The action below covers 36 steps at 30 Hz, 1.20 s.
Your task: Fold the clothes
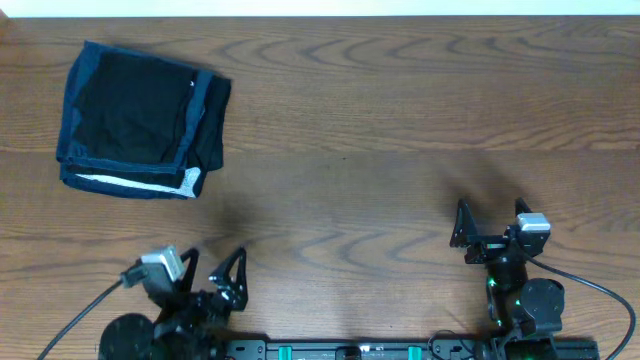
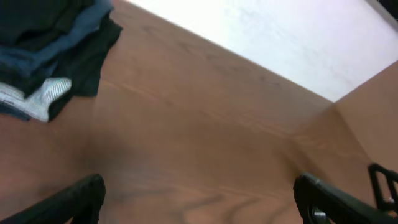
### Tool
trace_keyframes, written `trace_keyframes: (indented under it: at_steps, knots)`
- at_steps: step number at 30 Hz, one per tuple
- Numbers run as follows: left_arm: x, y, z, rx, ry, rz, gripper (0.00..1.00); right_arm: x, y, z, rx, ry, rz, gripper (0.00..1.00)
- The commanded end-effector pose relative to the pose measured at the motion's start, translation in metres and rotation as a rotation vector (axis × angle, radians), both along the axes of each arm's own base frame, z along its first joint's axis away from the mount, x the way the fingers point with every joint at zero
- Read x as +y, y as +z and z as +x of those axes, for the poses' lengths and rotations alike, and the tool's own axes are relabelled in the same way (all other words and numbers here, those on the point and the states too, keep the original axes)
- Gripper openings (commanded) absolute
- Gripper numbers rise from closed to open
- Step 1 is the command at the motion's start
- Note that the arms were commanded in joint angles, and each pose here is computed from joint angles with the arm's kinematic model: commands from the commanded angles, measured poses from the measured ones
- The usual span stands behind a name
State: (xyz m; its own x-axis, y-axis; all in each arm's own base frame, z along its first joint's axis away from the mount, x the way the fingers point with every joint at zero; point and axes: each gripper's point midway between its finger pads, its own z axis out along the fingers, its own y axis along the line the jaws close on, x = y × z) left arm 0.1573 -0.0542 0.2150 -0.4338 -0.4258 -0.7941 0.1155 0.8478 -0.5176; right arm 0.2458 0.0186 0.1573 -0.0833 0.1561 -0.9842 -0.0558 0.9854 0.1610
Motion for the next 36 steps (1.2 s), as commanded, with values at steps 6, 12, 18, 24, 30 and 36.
trace_keyframes:
  at_steps: [6, 12, 18, 24, 30, 36]
  knots:
    - [0.002, -0.003, 0.051, -0.219, 0.000, 0.018, 0.98, -0.005, 0.000, 0.000, -0.002, -0.024, -0.016, 0.99]
    - [0.016, -0.003, 0.074, -0.373, 0.082, 0.036, 0.98, -0.005, 0.000, 0.000, -0.002, -0.024, -0.016, 0.99]
    - [0.040, -0.016, 0.083, -0.370, 0.229, 0.061, 0.98, -0.005, 0.000, 0.000, -0.002, -0.024, -0.016, 0.99]
    - [0.045, -0.026, 0.085, -0.369, 0.247, 0.186, 0.98, -0.005, 0.000, 0.000, -0.002, -0.024, -0.016, 0.99]
    - [0.043, -0.044, 0.088, -0.349, 0.218, 0.279, 0.98, -0.005, 0.000, 0.000, -0.002, -0.024, -0.016, 0.99]
    - [0.041, -0.065, 0.088, -0.292, 0.194, 0.322, 0.98, -0.005, 0.000, 0.000, -0.002, -0.024, -0.016, 0.99]
